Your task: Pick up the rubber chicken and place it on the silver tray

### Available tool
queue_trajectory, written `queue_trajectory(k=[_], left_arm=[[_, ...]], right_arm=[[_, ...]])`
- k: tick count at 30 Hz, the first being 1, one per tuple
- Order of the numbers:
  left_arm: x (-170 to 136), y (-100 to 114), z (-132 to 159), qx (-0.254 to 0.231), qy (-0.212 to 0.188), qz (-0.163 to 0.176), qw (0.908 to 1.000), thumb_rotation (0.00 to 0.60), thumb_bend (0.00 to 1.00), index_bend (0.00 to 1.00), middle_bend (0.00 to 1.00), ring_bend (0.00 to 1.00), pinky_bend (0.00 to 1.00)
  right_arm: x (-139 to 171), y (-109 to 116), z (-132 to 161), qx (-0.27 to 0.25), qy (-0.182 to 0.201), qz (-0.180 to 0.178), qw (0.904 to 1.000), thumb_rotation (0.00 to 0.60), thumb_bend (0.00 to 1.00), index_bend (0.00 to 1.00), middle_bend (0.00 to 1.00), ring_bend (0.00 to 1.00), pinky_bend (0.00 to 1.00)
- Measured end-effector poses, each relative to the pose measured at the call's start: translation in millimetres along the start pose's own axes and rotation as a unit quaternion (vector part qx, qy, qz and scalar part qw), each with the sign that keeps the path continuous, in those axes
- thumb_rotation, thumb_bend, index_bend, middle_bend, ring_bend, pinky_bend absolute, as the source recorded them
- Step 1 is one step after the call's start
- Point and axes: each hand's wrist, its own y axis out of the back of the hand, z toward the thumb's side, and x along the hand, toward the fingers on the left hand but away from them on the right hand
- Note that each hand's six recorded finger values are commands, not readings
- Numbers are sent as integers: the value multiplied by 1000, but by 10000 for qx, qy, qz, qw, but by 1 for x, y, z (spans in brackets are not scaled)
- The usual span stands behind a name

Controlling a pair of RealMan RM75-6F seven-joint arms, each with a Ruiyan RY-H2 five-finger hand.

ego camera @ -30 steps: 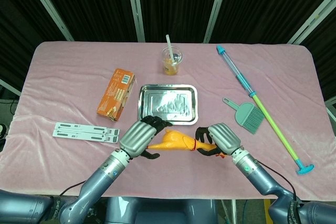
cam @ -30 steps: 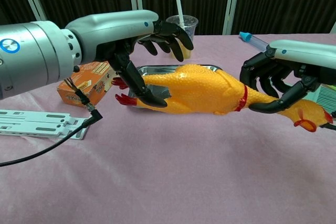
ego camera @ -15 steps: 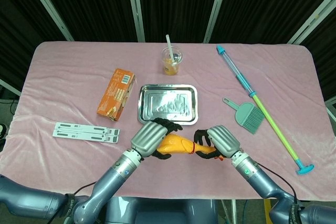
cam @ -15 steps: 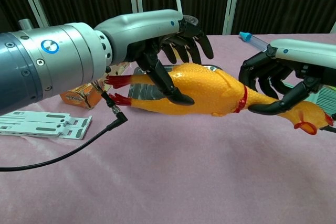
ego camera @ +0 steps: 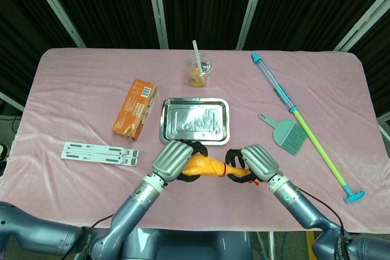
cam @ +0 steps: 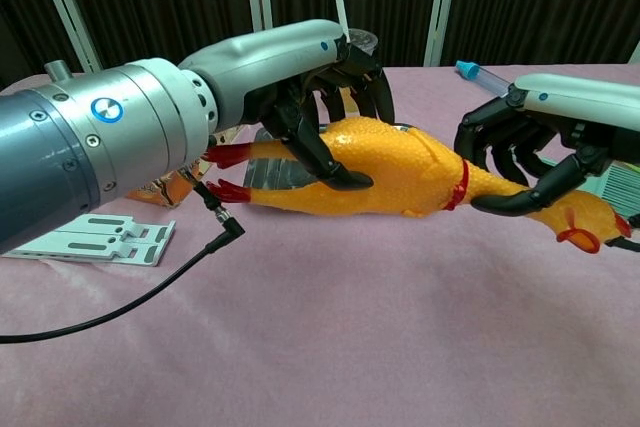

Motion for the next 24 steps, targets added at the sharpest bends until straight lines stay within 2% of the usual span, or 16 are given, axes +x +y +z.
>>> queue_trajectory(k=[4,6,8,11,13,17,20,24], left_arm=[[2,1,0,-19,-40,104,9999,600,546,758,825,695,602],[3,1,1,-33,-61,143,9999,600,528,759,827,700,609],[3,0,0,-22,-53,146,9999,600,426,698,779,666,609],[2,0,-2,-43,-29,138,9999,600,123,484,631,554,605],[1,0,-5,-68,-4,124,9999,600,27,396,561,508,599],[-2,3,-10,-51,71,137,9999,600,0,256,439,445,566],[-3,4,-13,-62,89,118,9999,600,0,223,397,424,546],[-4,6,-19,-61,149,130,9998,600,0,220,391,420,545]], right_arm=[[-1,-1,1,-6,9,12,10000,600,494,834,666,678,823],[-1,-1,0,-6,2,8,10000,600,494,834,666,678,823],[-1,-1,-1,-14,-8,3,10000,600,494,834,666,678,823],[-1,-1,-2,-10,-31,-5,10000,600,494,834,666,678,823],[-2,0,-3,-14,-44,-12,10000,600,494,834,666,678,823],[-2,0,-5,-8,-60,-21,10000,600,494,834,666,678,823],[-3,0,-6,-2,-70,-5,10000,600,494,834,666,678,823],[-3,0,-6,-10,-74,-1,10000,600,497,834,666,678,823]])
